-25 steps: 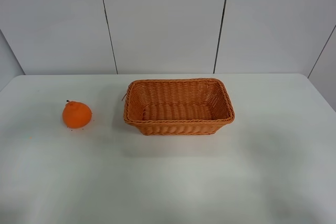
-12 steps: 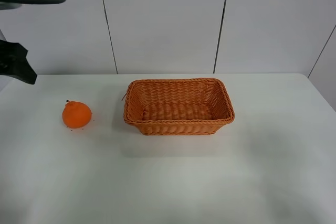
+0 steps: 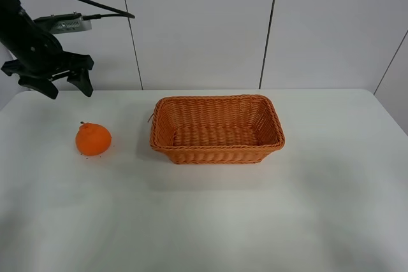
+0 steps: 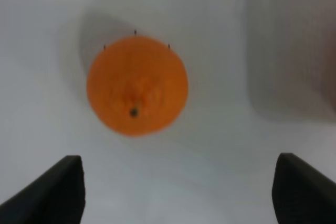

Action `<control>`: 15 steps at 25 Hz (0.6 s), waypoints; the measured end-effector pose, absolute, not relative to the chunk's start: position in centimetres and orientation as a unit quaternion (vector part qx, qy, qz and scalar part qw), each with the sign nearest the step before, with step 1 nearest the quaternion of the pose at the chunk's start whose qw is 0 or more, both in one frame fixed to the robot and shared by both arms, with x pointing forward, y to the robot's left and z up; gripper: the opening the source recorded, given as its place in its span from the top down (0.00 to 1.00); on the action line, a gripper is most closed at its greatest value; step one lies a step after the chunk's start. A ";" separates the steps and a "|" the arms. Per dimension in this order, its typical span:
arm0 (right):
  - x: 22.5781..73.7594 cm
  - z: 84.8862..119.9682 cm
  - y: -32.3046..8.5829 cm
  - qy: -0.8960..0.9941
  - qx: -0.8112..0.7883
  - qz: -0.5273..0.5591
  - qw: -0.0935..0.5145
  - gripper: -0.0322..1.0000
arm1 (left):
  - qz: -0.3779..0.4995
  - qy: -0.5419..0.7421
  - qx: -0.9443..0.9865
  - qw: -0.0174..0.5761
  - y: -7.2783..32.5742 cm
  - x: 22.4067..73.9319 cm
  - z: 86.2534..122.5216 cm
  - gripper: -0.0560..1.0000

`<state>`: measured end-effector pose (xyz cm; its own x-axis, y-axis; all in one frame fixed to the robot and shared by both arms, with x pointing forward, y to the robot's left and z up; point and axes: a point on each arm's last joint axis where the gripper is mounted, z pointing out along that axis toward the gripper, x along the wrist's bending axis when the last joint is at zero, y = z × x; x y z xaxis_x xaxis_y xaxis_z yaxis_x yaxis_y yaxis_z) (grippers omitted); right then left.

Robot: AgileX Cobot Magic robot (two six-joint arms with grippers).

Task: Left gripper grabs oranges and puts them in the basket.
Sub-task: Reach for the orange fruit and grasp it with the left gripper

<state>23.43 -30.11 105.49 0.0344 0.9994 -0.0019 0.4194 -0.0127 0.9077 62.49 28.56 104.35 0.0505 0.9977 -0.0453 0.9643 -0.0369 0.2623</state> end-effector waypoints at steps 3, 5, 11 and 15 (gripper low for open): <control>23.4 105.5 -30.1 0.586 0.606 0.374 0.388 0.30 | 0.065 0.686 0.717 0.102 28.5 64.3 102.5 0.15; 23.4 105.5 -30.1 0.586 0.606 0.374 0.388 0.30 | 0.058 0.686 0.719 0.094 28.5 65.1 101.3 0.15; 23.4 105.5 -30.1 0.586 0.606 0.374 0.388 0.30 | 0.031 0.676 0.733 0.063 28.5 66.1 97.6 0.15; 23.4 105.5 -30.1 0.586 0.606 0.374 0.388 0.30 | 0.023 0.675 0.736 0.049 28.5 66.4 96.1 0.15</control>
<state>23.43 -30.11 105.49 0.0344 0.9994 -0.0019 0.4194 -0.0127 0.9077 66.39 28.55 96.14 0.0884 0.9956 -0.0323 0.9910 -0.0847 0.1041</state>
